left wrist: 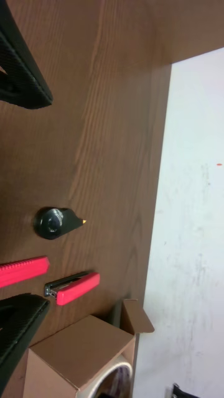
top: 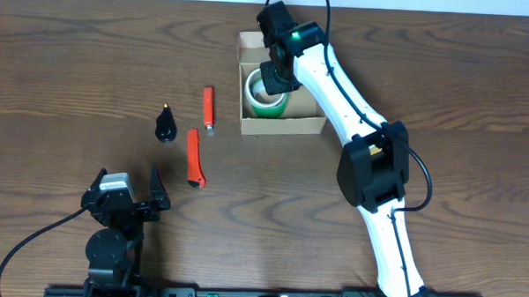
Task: Pack container
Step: 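Carry white tape into the box onto the green tape, release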
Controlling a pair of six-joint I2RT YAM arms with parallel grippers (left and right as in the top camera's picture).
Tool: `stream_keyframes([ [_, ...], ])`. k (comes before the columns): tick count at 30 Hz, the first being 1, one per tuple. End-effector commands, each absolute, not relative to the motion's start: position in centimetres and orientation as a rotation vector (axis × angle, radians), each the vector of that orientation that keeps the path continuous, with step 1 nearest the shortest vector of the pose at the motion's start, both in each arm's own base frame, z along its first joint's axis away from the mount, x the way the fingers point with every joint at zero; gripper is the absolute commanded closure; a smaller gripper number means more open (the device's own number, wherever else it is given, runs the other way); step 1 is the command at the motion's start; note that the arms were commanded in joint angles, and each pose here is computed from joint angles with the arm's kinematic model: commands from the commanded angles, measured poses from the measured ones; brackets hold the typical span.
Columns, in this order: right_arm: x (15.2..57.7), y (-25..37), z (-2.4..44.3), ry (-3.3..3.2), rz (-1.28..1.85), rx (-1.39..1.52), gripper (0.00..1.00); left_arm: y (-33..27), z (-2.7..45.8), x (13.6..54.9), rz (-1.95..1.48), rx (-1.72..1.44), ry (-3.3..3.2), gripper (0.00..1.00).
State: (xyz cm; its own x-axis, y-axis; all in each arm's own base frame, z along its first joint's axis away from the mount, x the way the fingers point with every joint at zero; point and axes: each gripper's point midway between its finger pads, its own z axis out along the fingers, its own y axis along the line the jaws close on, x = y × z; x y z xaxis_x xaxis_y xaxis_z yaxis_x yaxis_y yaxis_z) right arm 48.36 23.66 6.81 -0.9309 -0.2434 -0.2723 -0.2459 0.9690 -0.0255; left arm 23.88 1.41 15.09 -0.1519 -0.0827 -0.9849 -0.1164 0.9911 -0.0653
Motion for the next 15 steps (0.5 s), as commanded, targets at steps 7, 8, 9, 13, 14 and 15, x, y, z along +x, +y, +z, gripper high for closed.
stream_keyframes([
  [7, 48.5, 23.6, 5.5, 2.852, -0.021, -0.369, 0.92, 1.5, 13.5, 23.7, 0.043, -0.153, 1.772, 0.05],
  [8, 48.5, 23.6, 5.5, 2.852, -0.022, -0.369, 0.8, 1.5, 13.5, 23.7, 0.043, -0.153, 1.772, 0.04],
  [9, 48.5, 23.6, 5.5, 2.852, -0.022, -0.369, 0.62, 1.5, 13.5, 23.7, 0.043, -0.153, 1.772, 0.05],
  [13, 48.5, 23.6, 5.8, 2.849, -0.019, -0.38, 0.6, 1.5, 13.5, 23.7, 0.043, -0.153, 1.772, 0.05],
  [14, 48.4, 23.6, 6.1, 2.844, -0.018, -0.386, 0.6, 1.5, 13.5, 23.7, 0.043, -0.153, 1.772, 0.05],
  [15, 48.5, 23.6, 6.5, 2.837, -0.016, -0.388, 0.6, 1.5, 13.5, 23.7, 0.043, -0.153, 1.771, 0.05],
])
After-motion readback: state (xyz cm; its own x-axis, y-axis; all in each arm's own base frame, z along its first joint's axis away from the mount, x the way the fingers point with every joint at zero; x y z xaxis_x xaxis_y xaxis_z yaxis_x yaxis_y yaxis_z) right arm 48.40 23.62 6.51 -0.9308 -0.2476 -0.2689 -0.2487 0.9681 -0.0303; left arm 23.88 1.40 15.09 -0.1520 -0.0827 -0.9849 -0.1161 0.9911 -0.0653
